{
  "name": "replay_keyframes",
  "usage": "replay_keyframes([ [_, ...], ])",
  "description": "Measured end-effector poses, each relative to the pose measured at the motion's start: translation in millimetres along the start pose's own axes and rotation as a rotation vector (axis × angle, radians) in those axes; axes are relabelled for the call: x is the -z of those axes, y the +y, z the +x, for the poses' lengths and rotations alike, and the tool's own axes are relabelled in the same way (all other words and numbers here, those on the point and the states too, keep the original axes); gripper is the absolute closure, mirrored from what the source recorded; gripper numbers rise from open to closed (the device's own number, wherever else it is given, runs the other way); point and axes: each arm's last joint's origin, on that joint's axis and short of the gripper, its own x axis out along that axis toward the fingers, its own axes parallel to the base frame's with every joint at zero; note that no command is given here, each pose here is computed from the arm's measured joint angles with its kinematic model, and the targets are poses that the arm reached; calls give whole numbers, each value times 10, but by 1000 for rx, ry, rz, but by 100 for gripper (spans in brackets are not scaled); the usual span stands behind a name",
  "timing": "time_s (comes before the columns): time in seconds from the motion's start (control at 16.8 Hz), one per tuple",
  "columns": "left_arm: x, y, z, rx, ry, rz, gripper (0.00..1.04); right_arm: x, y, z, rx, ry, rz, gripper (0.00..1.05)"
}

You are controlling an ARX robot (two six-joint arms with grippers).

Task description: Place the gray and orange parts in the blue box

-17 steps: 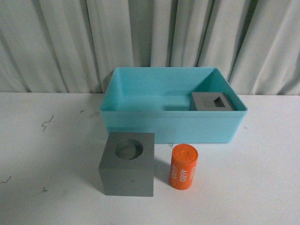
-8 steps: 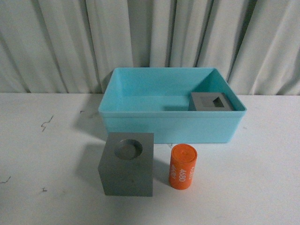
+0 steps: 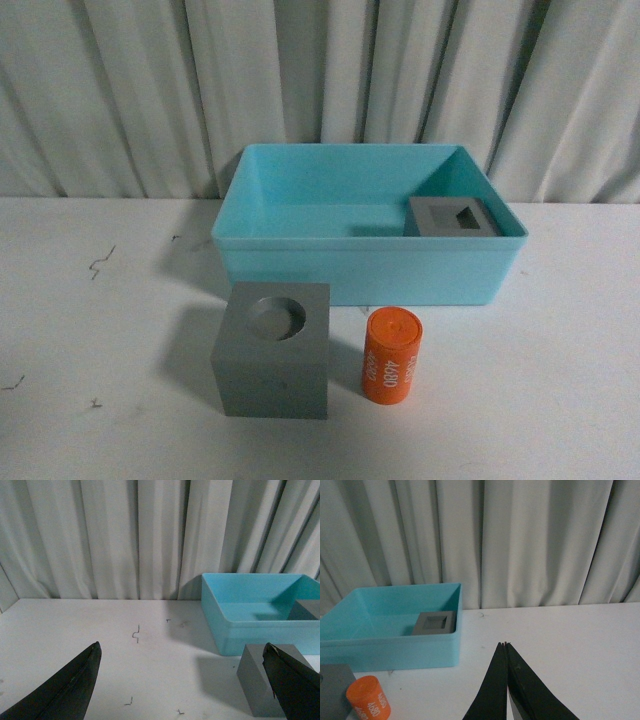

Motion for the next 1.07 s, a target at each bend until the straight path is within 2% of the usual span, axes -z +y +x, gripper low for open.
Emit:
replay_keyframes([
  [0.48,0,0,0,0,0,0,7,182,-1,-100,0,-1,0,103],
  [0.84,-1,0,0,1,-1,0,7,202,-1,-220,1,-3,-1,103],
  [1.07,-1,0,0,0,-1,0,7,206,-1,-219,0,0,-1,55],
])
